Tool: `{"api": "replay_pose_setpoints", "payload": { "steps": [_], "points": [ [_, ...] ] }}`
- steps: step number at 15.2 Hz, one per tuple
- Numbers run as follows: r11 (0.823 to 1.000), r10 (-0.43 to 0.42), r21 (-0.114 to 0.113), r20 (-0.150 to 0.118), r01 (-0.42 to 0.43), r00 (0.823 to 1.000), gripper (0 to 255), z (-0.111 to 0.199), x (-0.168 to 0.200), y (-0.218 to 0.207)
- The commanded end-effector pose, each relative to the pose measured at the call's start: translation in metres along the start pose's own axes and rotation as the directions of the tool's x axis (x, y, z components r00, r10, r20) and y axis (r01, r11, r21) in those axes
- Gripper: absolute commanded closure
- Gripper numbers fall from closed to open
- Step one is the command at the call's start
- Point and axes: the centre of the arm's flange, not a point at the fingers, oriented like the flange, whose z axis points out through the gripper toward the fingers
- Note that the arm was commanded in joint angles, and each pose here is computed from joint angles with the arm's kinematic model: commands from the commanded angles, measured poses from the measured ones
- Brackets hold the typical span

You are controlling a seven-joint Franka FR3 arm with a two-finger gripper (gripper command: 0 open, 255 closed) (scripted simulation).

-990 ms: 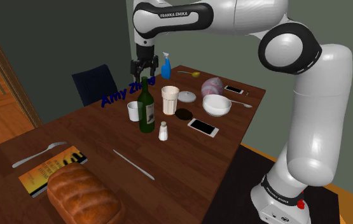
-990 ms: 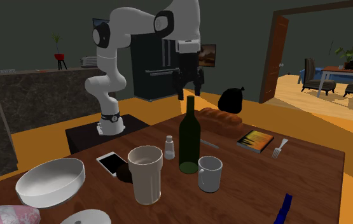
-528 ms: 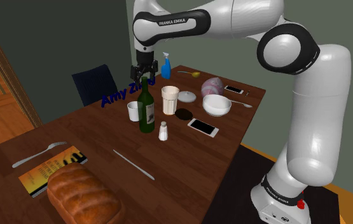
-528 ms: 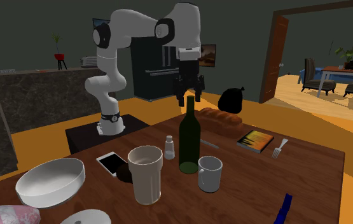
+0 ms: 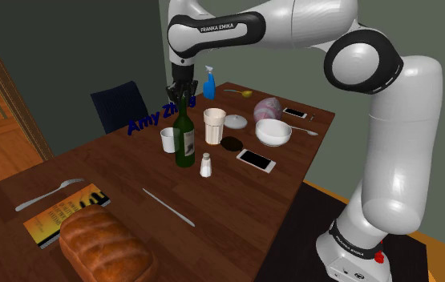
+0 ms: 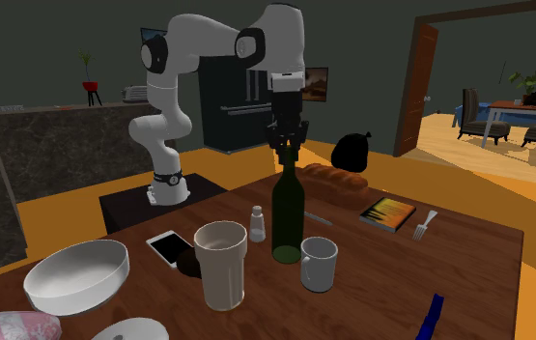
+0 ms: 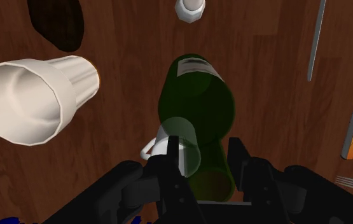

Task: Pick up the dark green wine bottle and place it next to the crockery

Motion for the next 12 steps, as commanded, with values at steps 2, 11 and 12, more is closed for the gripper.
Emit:
{"api": "replay_pose_setpoints", "payload": {
  "steps": [2,11,12],
  "points": [
    [1.000,0.000,0.000,0.001,0.000,1.000,255,0.000,0.000,0.000],
    [1.000,0.000,0.000,0.001,0.000,1.000,255,-0.026,0.002,0.000],
    [1.000,0.000,0.000,0.001,0.000,1.000,255,-0.031,0.002,0.000]
  ]
}}
